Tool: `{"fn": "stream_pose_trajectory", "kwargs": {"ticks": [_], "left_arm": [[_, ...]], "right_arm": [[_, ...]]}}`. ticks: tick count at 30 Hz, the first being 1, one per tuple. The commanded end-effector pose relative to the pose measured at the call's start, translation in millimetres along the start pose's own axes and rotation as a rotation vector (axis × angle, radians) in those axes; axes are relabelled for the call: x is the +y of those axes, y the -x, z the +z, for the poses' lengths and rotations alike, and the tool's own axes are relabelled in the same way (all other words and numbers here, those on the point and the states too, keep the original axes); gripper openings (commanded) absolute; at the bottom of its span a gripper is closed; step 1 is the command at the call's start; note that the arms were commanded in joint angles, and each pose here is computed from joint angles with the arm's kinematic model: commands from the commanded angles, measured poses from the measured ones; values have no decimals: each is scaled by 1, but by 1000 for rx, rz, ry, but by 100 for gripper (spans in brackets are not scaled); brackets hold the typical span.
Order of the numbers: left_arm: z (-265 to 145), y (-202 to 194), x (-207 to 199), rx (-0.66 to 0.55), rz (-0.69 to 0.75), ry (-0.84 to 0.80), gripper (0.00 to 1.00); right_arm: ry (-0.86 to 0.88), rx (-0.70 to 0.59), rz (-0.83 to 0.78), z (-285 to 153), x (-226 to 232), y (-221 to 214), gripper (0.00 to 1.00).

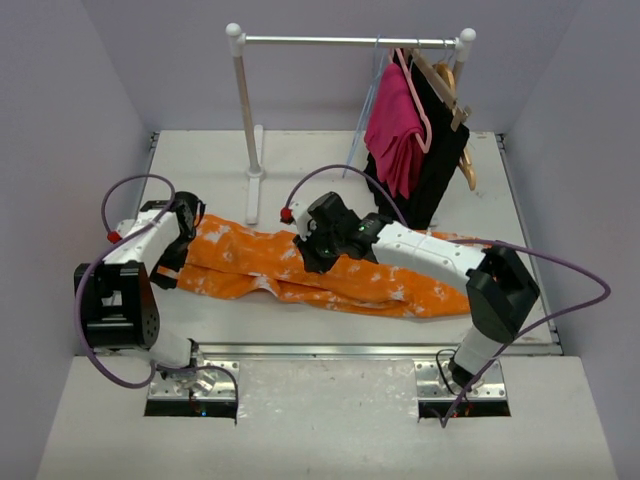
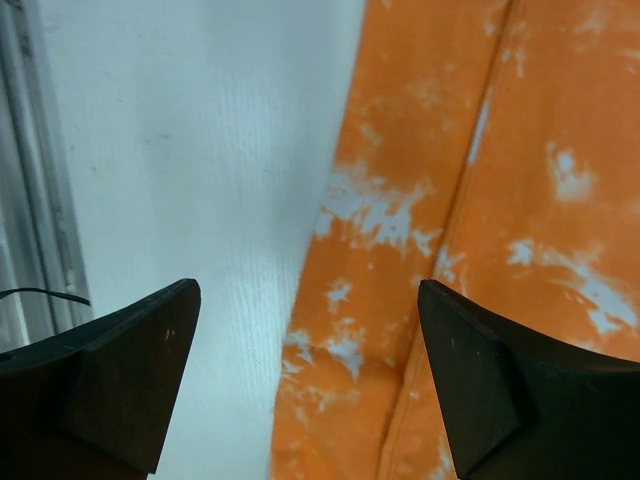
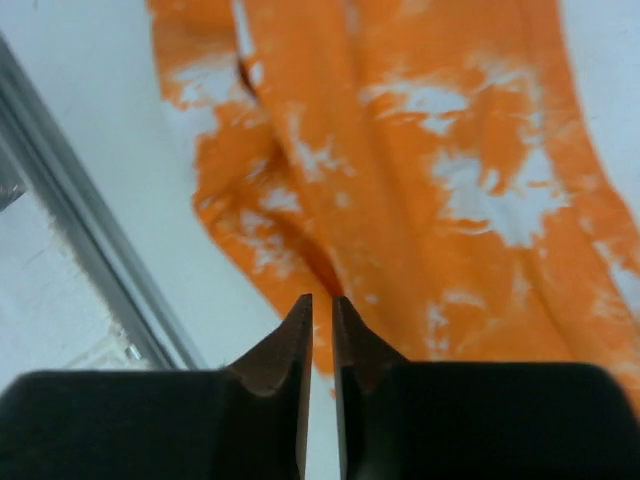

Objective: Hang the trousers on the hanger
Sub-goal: Fold the trousers at the center of the board.

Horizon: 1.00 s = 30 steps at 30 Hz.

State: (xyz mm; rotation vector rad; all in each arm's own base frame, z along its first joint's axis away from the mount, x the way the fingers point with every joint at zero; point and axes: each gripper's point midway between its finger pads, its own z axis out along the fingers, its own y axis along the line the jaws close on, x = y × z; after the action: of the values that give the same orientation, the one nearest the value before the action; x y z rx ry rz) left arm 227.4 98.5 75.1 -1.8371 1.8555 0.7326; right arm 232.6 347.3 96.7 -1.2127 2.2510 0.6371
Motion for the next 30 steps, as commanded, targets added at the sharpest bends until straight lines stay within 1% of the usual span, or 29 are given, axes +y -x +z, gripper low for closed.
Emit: {"fn": "stream_pose_trajectory", "kwargs": {"ticks": [1, 2, 4, 6, 10, 14, 15, 17, 18, 20, 23, 25, 26, 27, 28, 29, 30], "left_arm": [[-14, -12, -18, 77, 19, -137, 88], [-15, -20, -24, 100, 35, -174, 88], [-18, -49, -31, 204, 75, -223, 89], [-17, -66, -32, 245, 105, -222, 89], [-3, -80, -20, 262, 114, -183, 90], [17, -91, -10, 248, 145, -114, 90], [23, -92, -8, 245, 154, -86, 91], [36, -86, -3, 208, 157, -13, 91], [42, -83, 1, 195, 154, 23, 91], [53, -74, 5, 172, 146, 87, 92], [64, -64, 10, 151, 128, 156, 92], [71, -57, 17, 130, 116, 206, 92], [72, -55, 18, 126, 113, 217, 92], [73, -53, 20, 119, 110, 229, 92], [74, -51, 22, 110, 99, 241, 92], [74, -49, 24, 104, 90, 251, 92], [74, -48, 26, 98, 84, 258, 92]], "right_arm": [[34, -41, 108, 17, 6, 16, 3], [25, -30, 106, 23, 7, 16, 0], [9, -19, 60, 40, 20, 23, 0], [1, 6, 47, 57, 25, 21, 0], [-5, -10, 69, 76, 33, 28, 0], [5, 62, 69, 103, 40, 10, 0], [2, 83, 57, 107, 42, 4, 0], [3, 196, 38, 117, 52, -27, 0], [9, 241, 35, 117, 56, -40, 0], [-36, 313, 37, 114, 53, -62, 0], [-162, 381, 78, 105, 31, -97, 0], [-175, 414, 91, 97, 28, -114, 0], [-163, 404, 94, 94, 30, -112, 0], [-148, 382, 96, 87, 34, -109, 4], [-121, 356, 102, 81, 39, -105, 21], [-99, 314, 112, 72, 45, -94, 34], [-81, 277, 117, 64, 50, -85, 39]]}}
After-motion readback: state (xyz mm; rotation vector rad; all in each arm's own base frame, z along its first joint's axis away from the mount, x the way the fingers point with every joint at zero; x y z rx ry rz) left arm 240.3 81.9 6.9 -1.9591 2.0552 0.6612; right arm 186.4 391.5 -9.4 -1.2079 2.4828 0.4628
